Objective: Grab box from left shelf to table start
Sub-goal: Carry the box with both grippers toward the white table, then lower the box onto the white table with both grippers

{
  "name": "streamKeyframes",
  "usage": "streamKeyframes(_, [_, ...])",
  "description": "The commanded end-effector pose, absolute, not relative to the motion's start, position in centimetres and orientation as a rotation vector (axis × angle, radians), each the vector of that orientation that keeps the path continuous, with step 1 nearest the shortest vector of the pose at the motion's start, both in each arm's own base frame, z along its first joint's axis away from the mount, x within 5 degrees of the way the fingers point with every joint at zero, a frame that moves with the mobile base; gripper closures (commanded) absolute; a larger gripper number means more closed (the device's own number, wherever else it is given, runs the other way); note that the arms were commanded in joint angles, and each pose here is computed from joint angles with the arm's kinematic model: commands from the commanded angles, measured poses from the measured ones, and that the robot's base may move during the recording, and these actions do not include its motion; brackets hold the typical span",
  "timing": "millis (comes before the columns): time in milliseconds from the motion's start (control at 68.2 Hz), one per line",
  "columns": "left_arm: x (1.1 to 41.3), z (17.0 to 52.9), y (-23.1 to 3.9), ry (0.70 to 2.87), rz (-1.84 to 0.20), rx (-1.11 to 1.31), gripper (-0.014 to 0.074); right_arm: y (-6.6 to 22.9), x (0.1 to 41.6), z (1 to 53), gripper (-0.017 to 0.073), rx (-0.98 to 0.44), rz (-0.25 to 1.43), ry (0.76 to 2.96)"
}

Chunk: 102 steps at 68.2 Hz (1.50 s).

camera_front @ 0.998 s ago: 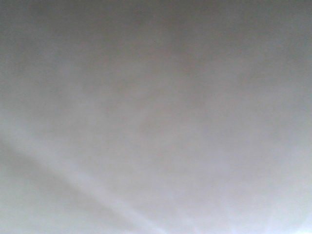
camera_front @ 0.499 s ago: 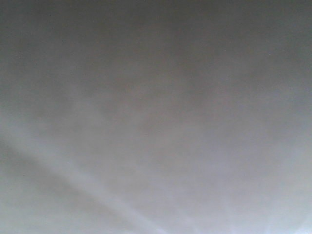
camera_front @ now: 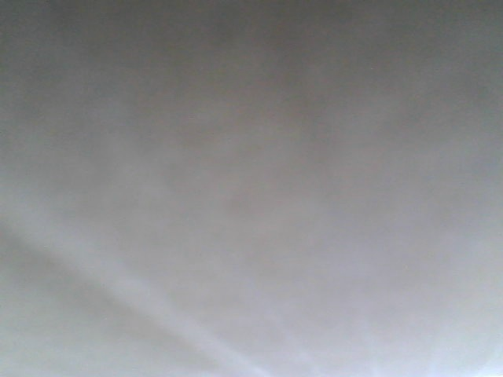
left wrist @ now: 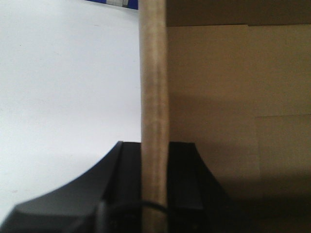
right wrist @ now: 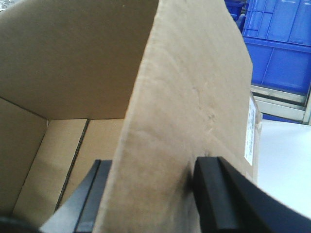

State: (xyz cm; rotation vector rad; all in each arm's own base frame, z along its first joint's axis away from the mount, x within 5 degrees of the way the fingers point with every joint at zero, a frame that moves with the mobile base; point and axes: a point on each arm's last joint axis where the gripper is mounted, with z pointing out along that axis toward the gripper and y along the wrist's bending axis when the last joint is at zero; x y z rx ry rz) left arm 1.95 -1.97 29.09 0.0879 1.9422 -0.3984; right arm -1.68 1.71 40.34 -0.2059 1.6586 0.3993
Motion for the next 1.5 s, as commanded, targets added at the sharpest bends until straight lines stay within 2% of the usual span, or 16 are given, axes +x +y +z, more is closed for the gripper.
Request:
streamKeyframes(0, [2.2, 29.4, -1.7, 1.928, -0.343, 0.104, 0.0687, 1.9, -2.0, 41.4, 0.0501, -0.195, 0.446, 1.603])
streamKeyframes(117, [1.7, 30.9, -1.6, 1.877, -0.337, 0.107, 0.0686, 2.0, -1.4, 41.3, 0.0501, -0.203, 0.446, 1.656])
streamKeyframes(308, [1.1, 36.1, -0.9, 1.776, -0.247, 0.120, 0.0685, 2.5, 1.3, 41.9, 0.0501, -0.220, 0.439, 1.808])
streamKeyframes(396, [1.8, 38.1, -1.0, 1.798, -0.232, 0.125, 0.0685, 2.7, 2.9, 42.5, 0.0501, -0.221, 0.424, 1.864])
streamKeyframes(558, [5.0, 41.3, -1.5, 1.897, -0.228, 0.133, 0.0685, 3.2, 6.6, 43.6, 0.0501, -0.224, 0.401, 1.968])
streamKeyframes(748, [10.7, 43.8, -2.4, 2.019, -0.224, 0.138, 0.0685, 3.9, 11.3, 44.6, 0.0501, -0.233, 0.367, 2.094])
streamKeyframes(954, [17.0, 44.0, -3.5, 2.195, -0.225, 0.147, 0.0685, 4.4, 16.9, 44.1, 0.0501, -0.251, 0.288, 2.268])
streamKeyframes(1130, [22.5, 41.2, -4.5, 2.356, -0.255, 0.142, 0.0685, 4.9, 22.5, 41.2, 0.0501, -0.251, 0.228, 2.397])
streamKeyframes(1306, [25.2, 38.8, -4.9, 2.451, -0.249, 0.137, 0.0685, 5.5, 26.3, 38.5, 0.0501, -0.243, 0.214, 2.458])
streamKeyframes(1482, [26.8, 37.4, -5.1, 2.491, -0.242, 0.133, 0.0686, 5.8, 28.2, 36.6, 0.0501, -0.241, 0.209, 2.513])
